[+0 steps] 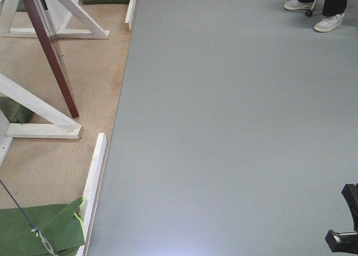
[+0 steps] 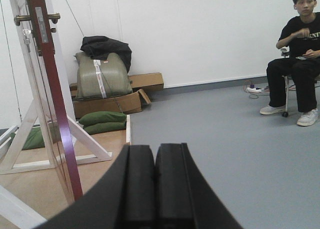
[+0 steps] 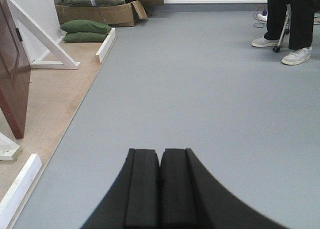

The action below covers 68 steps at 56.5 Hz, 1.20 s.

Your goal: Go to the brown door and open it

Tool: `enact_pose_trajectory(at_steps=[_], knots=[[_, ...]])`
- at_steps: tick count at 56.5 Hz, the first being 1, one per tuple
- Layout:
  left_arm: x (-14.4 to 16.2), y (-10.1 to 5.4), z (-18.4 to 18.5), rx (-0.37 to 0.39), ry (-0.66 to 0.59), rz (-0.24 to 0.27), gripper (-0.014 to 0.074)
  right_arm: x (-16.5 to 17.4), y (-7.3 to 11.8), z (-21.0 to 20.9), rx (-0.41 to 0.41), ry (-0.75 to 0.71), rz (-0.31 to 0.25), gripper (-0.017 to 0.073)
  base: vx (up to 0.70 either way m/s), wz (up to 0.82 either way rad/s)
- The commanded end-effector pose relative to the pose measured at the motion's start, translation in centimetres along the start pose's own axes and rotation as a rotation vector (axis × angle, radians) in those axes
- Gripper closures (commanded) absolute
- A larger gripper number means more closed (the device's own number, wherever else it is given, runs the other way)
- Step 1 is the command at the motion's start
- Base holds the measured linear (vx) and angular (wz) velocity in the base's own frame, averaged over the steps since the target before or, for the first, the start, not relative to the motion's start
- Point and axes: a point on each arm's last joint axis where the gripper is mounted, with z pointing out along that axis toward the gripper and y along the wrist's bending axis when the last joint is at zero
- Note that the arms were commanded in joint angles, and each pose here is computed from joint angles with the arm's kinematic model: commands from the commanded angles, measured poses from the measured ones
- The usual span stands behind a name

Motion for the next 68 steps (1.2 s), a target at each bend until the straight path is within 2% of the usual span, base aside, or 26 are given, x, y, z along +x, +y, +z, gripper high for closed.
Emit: enact_pose_trajectory(at_steps=[1,68], knots=[[-1.41,-0.10,-0.22,0.012,-0.108,-0.012,0.0558,-0.58,-0.05,-0.01,0.005,-0.078,-0.010,0.0559,0.00,0.00],[-1.41,-0.10,-0.22,0.012,-0.108,-0.012,0.0558,-0.58,-0.05,-0.01,0.005,-0.078,-0.010,0.0559,0.01,0.00]])
